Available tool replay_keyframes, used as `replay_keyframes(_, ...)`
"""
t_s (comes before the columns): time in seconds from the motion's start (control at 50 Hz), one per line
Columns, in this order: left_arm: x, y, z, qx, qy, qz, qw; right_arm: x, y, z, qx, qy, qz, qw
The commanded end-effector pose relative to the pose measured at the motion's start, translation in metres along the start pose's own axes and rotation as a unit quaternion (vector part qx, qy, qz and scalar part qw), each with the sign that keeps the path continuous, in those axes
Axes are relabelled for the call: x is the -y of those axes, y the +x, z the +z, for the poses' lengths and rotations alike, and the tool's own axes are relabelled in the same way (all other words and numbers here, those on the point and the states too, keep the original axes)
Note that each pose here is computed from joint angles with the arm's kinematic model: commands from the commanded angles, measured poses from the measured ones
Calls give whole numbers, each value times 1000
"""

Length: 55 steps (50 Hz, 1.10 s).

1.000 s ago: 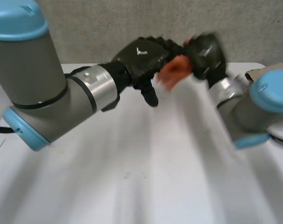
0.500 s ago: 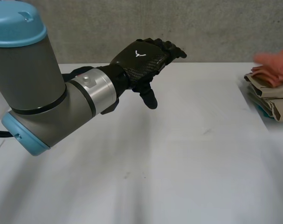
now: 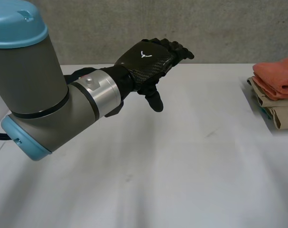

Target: Fold the laundry.

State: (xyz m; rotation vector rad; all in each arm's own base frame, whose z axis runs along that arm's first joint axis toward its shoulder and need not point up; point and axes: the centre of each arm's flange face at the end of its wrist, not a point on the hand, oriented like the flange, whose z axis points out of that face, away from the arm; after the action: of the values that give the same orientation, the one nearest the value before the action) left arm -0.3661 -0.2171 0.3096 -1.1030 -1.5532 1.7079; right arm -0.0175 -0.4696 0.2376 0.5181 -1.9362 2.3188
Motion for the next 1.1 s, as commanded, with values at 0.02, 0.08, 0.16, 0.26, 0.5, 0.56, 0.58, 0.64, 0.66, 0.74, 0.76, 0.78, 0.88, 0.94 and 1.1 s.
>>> replay_keyframes(0.02,15,2,-6,1,17,7,1000,28,43,-34,-92,-114,-34,989)
replay_keyframes(0.08,23,0,-9,4,27,10,1000,58,60,-38,-155,-124,-109,974)
replay_keyframes(0.16,39,-4,-13,13,51,22,998,97,53,-29,-211,-81,-180,957)
replay_keyframes(0.26,65,-19,-18,44,99,32,994,161,-35,-8,-151,89,-191,966)
replay_keyframes(0.5,35,-160,-52,314,35,76,946,159,-214,-65,123,177,-146,965)
replay_keyframes(0.56,-7,-191,-50,337,-27,109,935,138,-235,-81,164,124,-124,971)
replay_keyframes(0.58,-18,-198,-48,340,-41,117,932,133,-239,-85,174,108,-119,972)
replay_keyframes(0.64,-69,-226,-40,346,-93,139,923,107,-249,-97,212,25,-96,972)
replay_keyframes(0.66,-82,-234,-39,347,-105,142,921,100,-251,-100,220,3,-90,971)
replay_keyframes(0.74,-148,-268,-33,340,-137,145,919,68,-267,-115,261,-95,-66,959)
replay_keyframes(0.76,-169,-277,-29,330,-135,145,923,61,-274,-122,275,-116,-62,952)
replay_keyframes(0.78,-179,-281,-26,324,-133,146,925,60,-277,-123,278,-120,-61,951)
replay_keyframes(0.88,-230,-296,-11,294,-118,148,937,47,-279,-130,282,-141,-57,947)
replay_keyframes(0.94,-257,-304,-6,293,-114,151,937,41,-281,-135,282,-142,-56,947)
replay_keyframes(1.1,-295,-317,1,297,-95,172,934,28,-284,-144,279,-142,-58,948)
